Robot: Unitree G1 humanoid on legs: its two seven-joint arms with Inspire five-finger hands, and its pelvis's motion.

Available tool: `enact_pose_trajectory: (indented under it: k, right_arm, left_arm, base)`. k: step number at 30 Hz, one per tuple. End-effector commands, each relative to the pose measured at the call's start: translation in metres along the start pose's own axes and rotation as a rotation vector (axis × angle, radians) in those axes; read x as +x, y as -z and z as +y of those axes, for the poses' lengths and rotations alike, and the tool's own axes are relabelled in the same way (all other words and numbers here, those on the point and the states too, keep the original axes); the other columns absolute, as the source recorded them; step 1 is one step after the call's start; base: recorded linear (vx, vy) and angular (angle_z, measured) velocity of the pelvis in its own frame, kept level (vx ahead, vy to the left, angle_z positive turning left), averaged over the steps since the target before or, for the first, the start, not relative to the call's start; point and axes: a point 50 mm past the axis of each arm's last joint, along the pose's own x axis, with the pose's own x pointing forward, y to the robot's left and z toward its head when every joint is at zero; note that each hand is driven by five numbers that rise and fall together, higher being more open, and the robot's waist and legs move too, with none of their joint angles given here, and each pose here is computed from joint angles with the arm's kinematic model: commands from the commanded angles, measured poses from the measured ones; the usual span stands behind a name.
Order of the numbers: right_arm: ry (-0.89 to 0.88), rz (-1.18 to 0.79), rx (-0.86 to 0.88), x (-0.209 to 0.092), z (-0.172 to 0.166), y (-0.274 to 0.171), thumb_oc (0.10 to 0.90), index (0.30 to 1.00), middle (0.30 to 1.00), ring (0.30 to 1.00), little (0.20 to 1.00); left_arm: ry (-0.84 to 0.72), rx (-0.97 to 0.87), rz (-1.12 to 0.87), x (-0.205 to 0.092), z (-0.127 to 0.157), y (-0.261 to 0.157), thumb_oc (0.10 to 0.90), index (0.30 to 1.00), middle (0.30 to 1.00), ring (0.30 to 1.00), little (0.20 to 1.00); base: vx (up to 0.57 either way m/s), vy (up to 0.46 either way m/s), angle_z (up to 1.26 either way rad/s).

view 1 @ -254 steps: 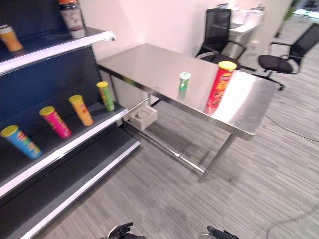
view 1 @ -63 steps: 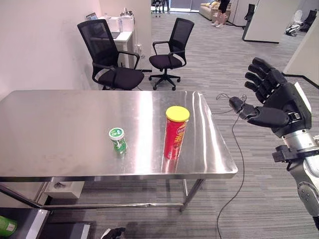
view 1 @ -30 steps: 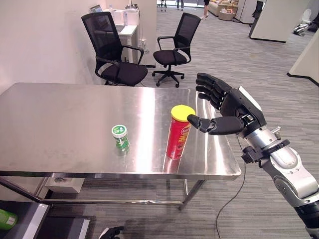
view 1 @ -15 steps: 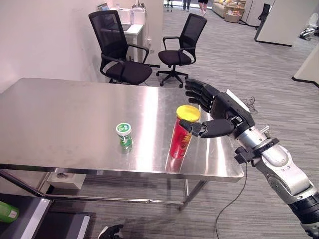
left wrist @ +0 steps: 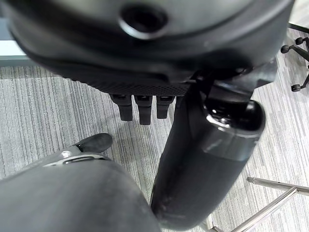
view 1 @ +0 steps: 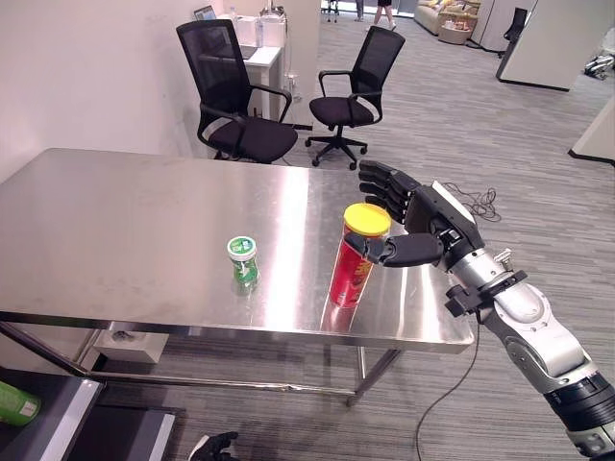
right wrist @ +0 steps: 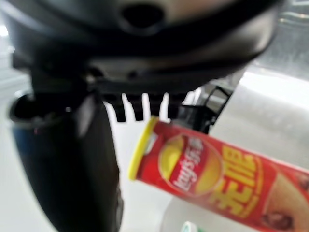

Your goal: Put the goods on the table back onto the shelves and tidy them up.

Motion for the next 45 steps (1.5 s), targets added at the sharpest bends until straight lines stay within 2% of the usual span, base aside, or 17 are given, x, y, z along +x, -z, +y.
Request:
enact_pose_trajectory:
  k: [1, 15, 33, 34, 35, 45]
  right_arm:
    - [0.036, -0.208, -0.047, 0.024, -0.013, -0.042, 0.8, 0.9, 0.9, 0.9, 0.9]
    - [0.059, -0.149, -0.006, 0.026, -0.011, -0.024, 0.8, 0.9, 0.9, 0.9, 0.9]
    - [0.071, -0.145, 0.072, 0.044, 0.0, -0.016, 0.8, 0.9, 0.9, 0.9, 0.9]
    - [0.072, -0.144, 0.078, 0.044, 0.0, -0.015, 0.552, 0.528, 0.528, 0.528, 0.528]
    - [0.074, -0.139, 0.076, 0.044, 0.0, -0.014, 0.4, 0.3, 0.3, 0.3, 0.3]
    - [0.14, -0.139, 0.025, 0.043, -0.004, -0.011, 0.4, 0.3, 0.3, 0.3, 0.3]
  left_arm:
    - [0.091, 0.055, 0.054, -0.003, -0.027, 0.016, 0.8, 0.9, 0.9, 0.9, 0.9]
    - [0.077, 0.034, 0.062, -0.004, -0.024, 0.019, 0.8, 0.9, 0.9, 0.9, 0.9]
    - [0.063, 0.037, 0.05, -0.004, -0.023, 0.017, 0.8, 0.9, 0.9, 0.9, 0.9]
    - [0.063, 0.036, 0.049, -0.004, -0.023, 0.016, 0.8, 0.9, 0.9, 0.9, 0.9]
    - [0.062, 0.034, 0.048, -0.004, -0.023, 0.016, 0.8, 0.9, 0.9, 0.9, 0.9]
    - [0.043, 0.025, 0.034, -0.003, -0.02, 0.013, 0.8, 0.9, 0.9, 0.9, 0.9]
  base:
    - [0.01, 0.002, 0.04]
    - [0.0, 0.002, 0.04]
    - [0.0, 0.0, 0.0]
    - [0.0, 0.0, 0.0]
    - [0.0, 0.0, 0.0]
    - [0.0, 0.0, 0.0]
